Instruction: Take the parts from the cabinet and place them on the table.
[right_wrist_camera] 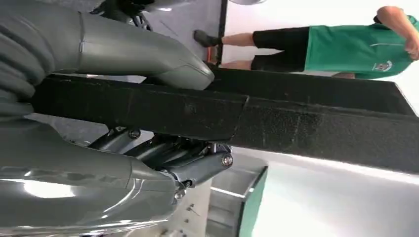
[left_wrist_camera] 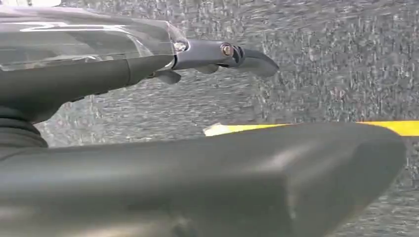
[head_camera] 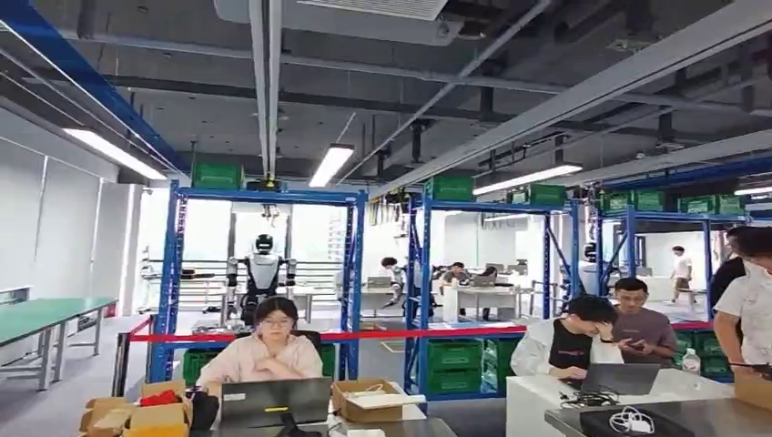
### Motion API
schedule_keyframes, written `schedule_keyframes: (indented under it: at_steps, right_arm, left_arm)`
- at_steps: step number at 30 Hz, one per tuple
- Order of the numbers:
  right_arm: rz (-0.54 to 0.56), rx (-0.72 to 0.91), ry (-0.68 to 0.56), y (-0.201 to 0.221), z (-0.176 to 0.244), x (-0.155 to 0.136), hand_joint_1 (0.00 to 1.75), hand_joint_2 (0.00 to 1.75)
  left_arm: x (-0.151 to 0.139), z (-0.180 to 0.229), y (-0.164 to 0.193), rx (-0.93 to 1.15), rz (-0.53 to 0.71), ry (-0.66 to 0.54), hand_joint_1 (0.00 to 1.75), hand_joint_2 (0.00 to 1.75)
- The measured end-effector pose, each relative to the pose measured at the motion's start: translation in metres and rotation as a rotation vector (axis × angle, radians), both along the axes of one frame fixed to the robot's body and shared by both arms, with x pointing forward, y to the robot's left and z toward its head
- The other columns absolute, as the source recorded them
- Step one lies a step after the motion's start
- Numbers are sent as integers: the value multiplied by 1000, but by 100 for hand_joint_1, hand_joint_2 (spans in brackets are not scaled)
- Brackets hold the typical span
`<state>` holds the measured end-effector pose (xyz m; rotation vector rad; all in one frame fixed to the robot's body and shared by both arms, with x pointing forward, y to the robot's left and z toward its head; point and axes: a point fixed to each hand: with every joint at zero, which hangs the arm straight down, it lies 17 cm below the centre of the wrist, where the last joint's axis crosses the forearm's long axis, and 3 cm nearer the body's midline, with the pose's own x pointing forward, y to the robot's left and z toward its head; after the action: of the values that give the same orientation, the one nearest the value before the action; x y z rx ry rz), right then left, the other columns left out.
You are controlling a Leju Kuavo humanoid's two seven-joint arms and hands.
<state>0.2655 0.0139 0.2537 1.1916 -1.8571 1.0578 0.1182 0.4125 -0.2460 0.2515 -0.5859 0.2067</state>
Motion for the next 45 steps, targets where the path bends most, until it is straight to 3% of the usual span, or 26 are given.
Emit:
schedule_keyframes:
  at_steps: [22, 45]
  right_arm:
    - [22, 40, -52, 18, 33, -1, 175, 175]
    - [40, 29, -41, 25, 32, -1, 175, 175]
  left_arm:
    - [11, 2, -2, 3, -26, -16, 0, 175]
    - [9, 3, 2, 8, -19, -14, 0, 175]
